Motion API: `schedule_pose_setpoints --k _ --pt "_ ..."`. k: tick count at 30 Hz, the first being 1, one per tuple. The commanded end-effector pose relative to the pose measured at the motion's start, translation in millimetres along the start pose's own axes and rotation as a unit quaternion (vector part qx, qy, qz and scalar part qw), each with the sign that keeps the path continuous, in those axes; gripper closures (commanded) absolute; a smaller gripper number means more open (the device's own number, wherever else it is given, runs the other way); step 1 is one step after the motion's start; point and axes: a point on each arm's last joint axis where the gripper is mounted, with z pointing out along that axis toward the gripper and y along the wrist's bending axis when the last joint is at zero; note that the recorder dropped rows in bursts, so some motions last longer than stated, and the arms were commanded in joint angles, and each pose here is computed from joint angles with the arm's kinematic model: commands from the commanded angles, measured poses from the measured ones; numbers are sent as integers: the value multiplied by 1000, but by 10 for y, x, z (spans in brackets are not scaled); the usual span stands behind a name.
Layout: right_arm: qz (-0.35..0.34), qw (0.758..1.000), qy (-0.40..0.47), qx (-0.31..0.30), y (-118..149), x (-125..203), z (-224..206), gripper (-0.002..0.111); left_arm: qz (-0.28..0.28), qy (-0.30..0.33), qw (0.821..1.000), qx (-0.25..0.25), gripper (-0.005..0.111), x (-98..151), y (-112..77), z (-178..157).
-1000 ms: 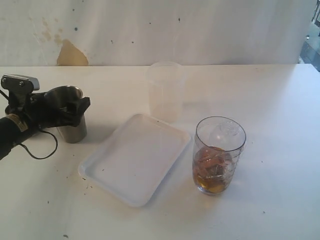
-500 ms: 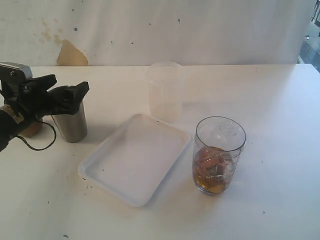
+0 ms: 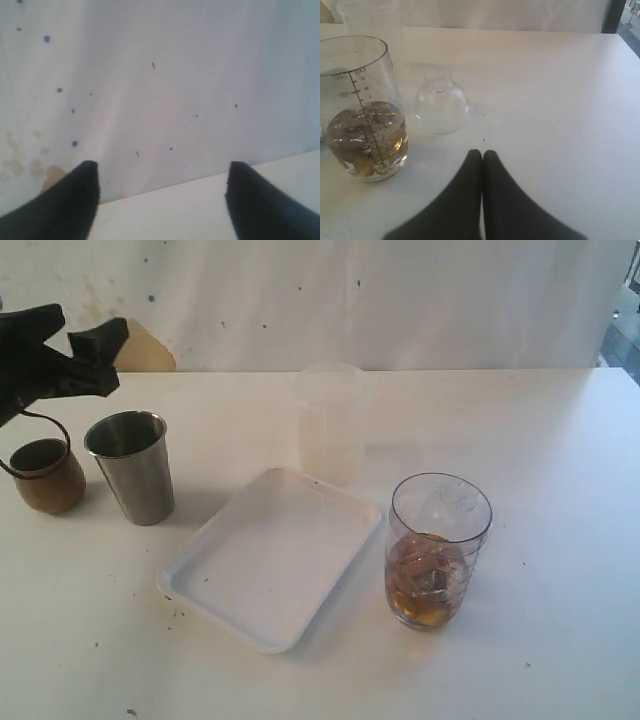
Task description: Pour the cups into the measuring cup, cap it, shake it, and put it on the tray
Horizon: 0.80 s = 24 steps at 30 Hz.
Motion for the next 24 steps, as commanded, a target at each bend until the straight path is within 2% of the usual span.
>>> schedule_pose_setpoints --k 1,4,5,16,24 --pt "1 1000 -3 3 -4 7 2 108 8 41 998 -37 72 -325 21 -188" --pt "1 1000 -3 3 -4 7 2 108 20 67 996 -55 103 -521 14 -354" --pt "1 1000 -3 3 -4 7 2 108 24 76 995 -62 106 -590 10 -422" --pt "1 1000 -3 3 -4 7 2 108 36 115 983 -138 106 -1221 -78 -1312" --pt "1 1000 -3 3 -4 7 2 108 4 45 985 -165 107 -1586 -258 -2124"
